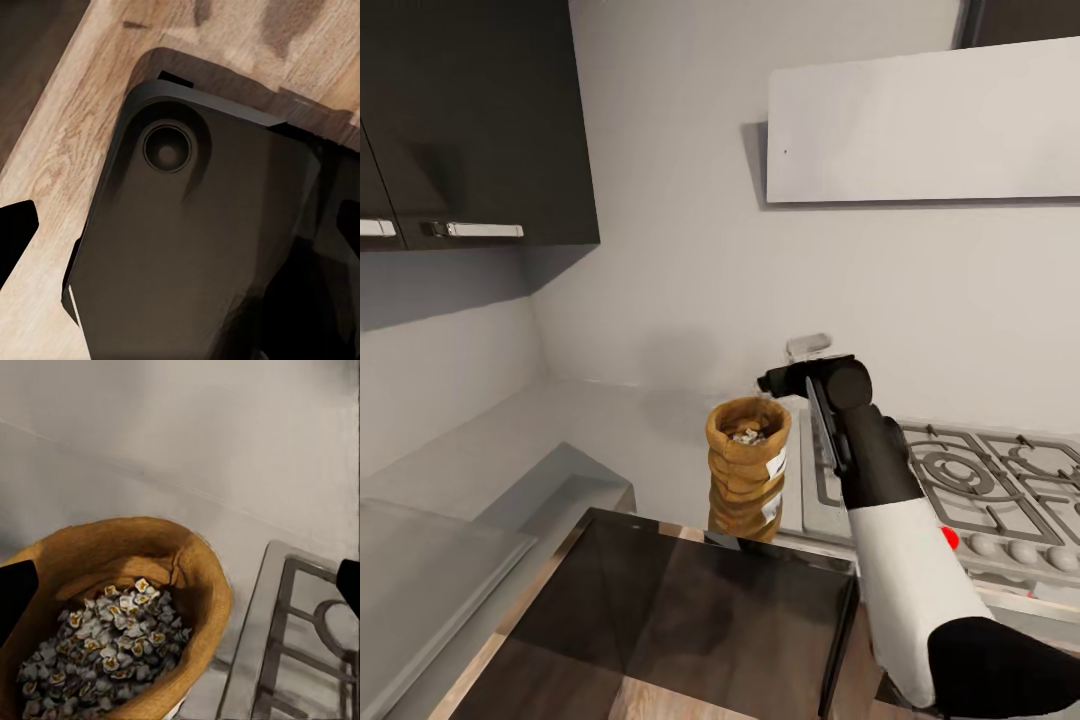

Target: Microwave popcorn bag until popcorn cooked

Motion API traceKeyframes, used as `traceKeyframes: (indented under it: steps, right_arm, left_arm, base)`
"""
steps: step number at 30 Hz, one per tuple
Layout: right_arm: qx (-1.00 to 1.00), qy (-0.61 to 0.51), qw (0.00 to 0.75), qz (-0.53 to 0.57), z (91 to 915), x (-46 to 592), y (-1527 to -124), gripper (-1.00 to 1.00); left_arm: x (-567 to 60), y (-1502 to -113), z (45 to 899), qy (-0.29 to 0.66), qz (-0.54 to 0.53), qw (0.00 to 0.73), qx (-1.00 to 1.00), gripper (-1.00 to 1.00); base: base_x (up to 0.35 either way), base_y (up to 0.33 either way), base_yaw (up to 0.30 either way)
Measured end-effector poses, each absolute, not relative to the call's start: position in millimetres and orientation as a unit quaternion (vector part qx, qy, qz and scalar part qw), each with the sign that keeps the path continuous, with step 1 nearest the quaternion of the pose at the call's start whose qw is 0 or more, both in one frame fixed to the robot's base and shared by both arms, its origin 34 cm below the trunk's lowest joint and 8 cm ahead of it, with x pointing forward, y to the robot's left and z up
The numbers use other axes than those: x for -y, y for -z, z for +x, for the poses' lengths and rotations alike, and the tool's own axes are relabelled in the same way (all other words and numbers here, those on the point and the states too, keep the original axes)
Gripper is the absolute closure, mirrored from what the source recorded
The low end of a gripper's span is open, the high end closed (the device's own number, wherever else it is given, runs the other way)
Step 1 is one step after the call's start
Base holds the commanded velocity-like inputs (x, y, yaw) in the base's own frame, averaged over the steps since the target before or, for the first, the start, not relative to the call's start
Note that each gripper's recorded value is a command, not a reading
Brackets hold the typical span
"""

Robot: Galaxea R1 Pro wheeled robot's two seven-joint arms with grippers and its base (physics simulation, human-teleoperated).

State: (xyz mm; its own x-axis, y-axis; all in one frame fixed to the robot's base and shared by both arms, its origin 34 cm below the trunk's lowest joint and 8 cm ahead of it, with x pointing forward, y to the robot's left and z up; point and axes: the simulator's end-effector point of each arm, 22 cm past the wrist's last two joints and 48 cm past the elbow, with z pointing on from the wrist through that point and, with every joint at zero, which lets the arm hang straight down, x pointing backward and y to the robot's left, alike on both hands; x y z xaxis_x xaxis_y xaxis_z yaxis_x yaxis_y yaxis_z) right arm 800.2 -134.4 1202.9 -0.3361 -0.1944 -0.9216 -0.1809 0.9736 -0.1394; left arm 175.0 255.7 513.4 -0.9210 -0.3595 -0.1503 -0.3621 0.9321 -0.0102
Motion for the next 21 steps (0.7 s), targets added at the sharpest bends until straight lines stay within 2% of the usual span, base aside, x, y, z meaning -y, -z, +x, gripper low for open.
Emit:
traceKeyframes:
  steps: [4,10,14,21]
  right_arm:
    - [-0.838,0.068,0.536,-0.072,832.0,171.8,-1209.4,-1.0]
    - [-0.872,0.086,0.48,-0.04,848.7,198.9,-1182.7,-1.0]
    - [-0.895,0.072,0.441,-0.015,847.2,210.3,-1147.1,-1.0]
    - [-0.902,0.032,0.431,0.008,846.2,208.7,-1137.1,-1.0]
  left_arm:
    - [-255.7,-513.4,175.1,-0.009,-0.184,0.075,-0.98,-1.0]
    - [-255.7,-513.4,175.0,-0.009,-0.184,0.075,-0.98,-1.0]
    - [-255.8,-513.4,175.0,-0.009,-0.185,0.075,-0.98,-1.0]
    - [-256.5,-513.2,172.9,-0.008,-0.194,0.072,-0.978,-1.0]
  base:
    - [0.0,0.0,0.0]
    - [0.0,0.0,0.0]
    - [0.0,0.0,0.0]
    - [0.0,0.0,0.0]
